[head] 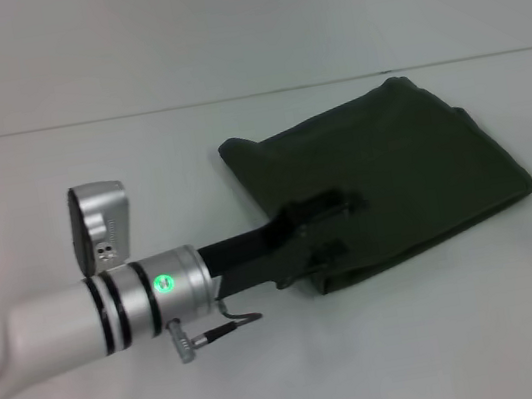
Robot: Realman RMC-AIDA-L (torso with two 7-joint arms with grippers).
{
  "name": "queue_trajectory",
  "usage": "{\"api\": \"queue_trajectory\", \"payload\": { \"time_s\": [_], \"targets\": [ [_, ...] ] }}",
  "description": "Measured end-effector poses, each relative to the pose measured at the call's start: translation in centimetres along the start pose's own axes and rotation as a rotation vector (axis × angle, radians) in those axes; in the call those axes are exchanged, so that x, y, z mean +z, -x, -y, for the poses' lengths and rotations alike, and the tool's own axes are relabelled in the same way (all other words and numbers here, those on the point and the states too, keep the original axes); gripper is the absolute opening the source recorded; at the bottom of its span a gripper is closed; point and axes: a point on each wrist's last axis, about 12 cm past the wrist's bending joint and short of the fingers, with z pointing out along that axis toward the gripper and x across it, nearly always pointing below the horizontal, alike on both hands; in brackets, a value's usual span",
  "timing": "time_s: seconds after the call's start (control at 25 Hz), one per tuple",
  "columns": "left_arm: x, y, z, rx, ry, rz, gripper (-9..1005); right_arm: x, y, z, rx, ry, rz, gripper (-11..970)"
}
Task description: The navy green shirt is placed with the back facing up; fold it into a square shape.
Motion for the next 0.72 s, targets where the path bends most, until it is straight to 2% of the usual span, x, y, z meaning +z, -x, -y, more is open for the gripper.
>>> {"api": "queue_trajectory", "payload": {
  "time_s": [0.12, 0.28, 0.72],
  "targets": [
    [-1.4, 0.2, -0.5, -0.018, -0.019, 0.041, 836, 0.0, -0.1, 0.0, 0.004, 0.004, -0.001, 943],
    [-2.1, 0.2, -1.7, -0.038, 0.023, 0.087, 834, -0.2, -0.4, 0.2, 0.017, 0.003, 0.001, 942],
    [0.1, -0.9, -1.7, -0.018, 0.079, 0.009, 831, -0.3, -0.5, 0.3, 0.022, 0.001, 0.000, 942]
  ]
}}
